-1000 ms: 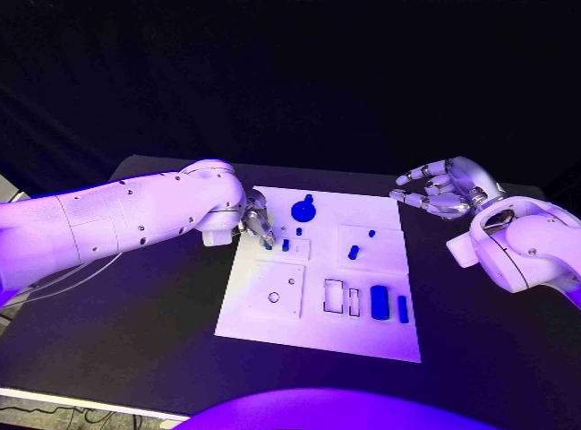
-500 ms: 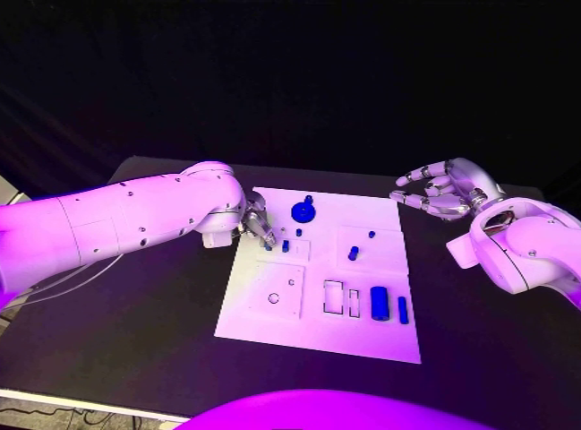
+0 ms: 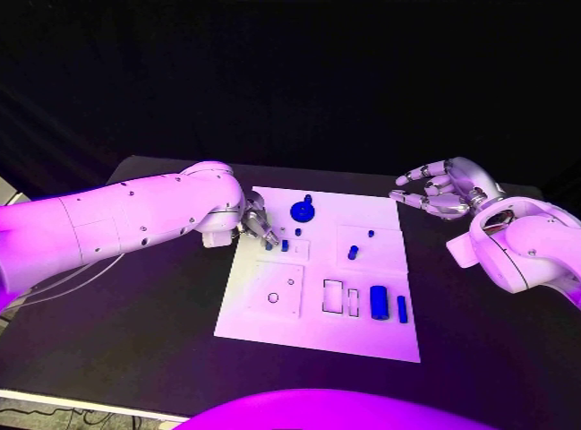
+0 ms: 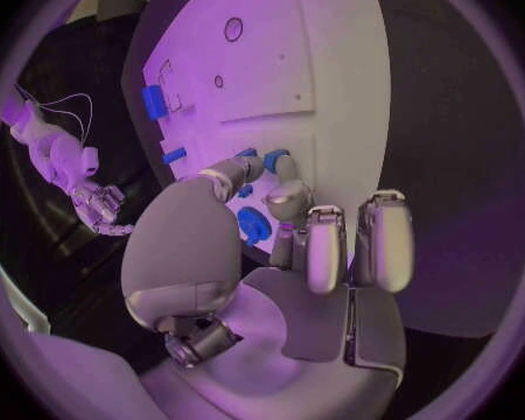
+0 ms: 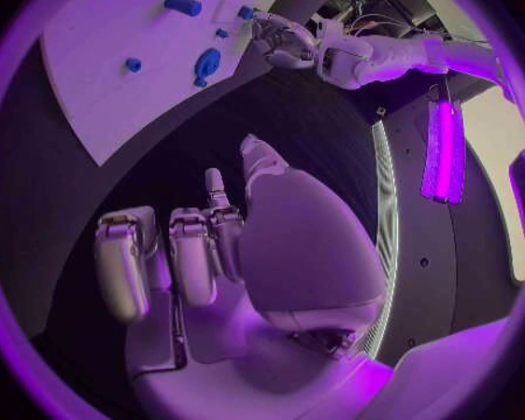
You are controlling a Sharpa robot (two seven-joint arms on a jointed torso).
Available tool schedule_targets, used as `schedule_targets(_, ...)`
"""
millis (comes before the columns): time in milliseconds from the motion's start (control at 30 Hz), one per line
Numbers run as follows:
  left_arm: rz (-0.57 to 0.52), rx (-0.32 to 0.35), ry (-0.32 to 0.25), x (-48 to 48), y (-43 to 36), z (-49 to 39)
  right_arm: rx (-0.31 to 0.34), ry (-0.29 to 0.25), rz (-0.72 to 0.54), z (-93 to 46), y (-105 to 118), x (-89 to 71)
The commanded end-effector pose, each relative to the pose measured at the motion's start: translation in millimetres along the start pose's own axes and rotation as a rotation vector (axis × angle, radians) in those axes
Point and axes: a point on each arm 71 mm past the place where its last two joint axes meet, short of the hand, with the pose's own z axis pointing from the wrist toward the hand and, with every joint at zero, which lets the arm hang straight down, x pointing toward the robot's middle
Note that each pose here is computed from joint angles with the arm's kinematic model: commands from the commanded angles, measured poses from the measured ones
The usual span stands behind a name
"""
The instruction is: Assemble the parts on the task board
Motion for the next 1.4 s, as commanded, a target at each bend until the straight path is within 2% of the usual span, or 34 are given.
schedule_targets(33,0.001,-0.006,-0.013,0.5,0.2,1.2,-0.014,0.003,-0.003,-0.4,1.1,0.5)
schedule_targets(567,-0.004,-0.017,-0.035,-1.4,5.5,1.7,-0.012,0.001,-0.004,-0.3,0.4,-0.3)
schedule_targets(1067,-0.051,0.015,-0.015,0.3,3.7,1.9,-0.012,0.001,-0.004,0.0,0.5,0.0)
schedule_targets(1400,-0.063,0.015,-0.039,-2.1,4.5,2.5,-0.012,0.001,-0.004,0.0,0.4,0.0)
